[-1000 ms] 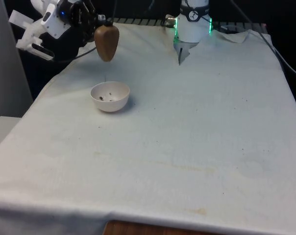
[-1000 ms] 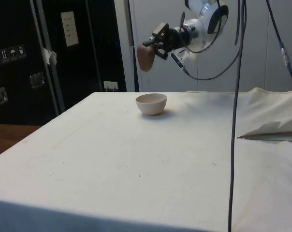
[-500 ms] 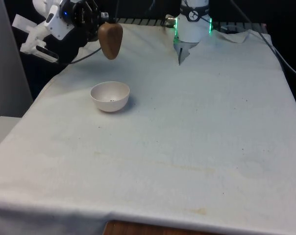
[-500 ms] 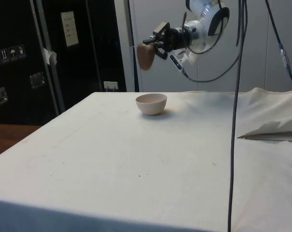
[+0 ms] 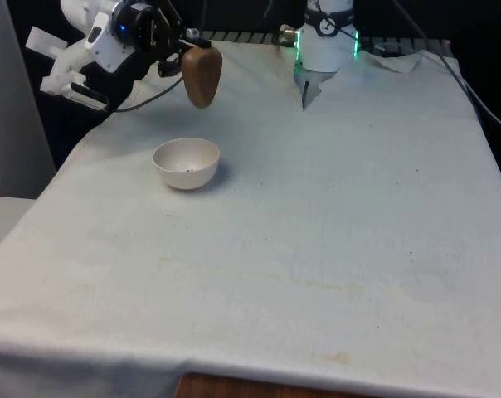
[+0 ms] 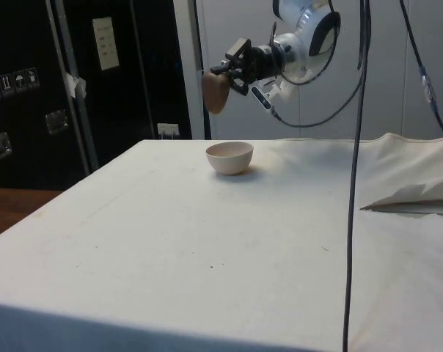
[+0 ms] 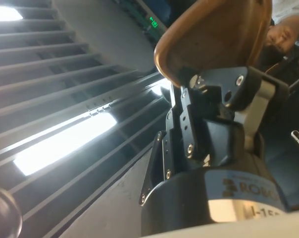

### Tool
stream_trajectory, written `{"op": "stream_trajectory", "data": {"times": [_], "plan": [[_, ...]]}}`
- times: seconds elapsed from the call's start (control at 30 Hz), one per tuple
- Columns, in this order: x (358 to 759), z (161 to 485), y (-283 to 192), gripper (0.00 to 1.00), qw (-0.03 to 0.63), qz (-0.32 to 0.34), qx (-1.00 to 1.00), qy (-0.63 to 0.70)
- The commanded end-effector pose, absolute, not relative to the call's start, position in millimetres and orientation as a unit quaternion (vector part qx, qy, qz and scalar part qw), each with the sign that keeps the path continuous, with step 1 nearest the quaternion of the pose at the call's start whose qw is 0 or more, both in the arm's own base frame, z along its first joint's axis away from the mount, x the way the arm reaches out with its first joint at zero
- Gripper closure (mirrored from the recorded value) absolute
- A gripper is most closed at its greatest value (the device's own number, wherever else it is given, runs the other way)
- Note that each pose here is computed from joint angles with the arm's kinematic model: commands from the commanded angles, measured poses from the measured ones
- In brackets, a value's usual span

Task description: Pour the coffee beans from the cup into the bowl.

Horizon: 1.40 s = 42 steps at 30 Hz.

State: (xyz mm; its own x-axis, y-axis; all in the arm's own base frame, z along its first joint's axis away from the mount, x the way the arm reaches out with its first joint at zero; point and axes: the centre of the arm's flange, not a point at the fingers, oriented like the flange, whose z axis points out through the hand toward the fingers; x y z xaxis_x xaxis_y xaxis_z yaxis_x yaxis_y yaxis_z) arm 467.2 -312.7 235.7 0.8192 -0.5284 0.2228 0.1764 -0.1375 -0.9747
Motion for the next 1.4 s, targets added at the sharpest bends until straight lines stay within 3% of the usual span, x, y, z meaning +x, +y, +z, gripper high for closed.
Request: {"op": "stream_trajectory", "data": {"times": [0.0, 1.37], "plan": [[466.2, 237.7, -310.1, 1.00, 0.636, -0.273, -0.710, 0.130], [484.8, 273.3, -255.5, 1.00, 0.581, -0.238, -0.774, 0.077]]}}
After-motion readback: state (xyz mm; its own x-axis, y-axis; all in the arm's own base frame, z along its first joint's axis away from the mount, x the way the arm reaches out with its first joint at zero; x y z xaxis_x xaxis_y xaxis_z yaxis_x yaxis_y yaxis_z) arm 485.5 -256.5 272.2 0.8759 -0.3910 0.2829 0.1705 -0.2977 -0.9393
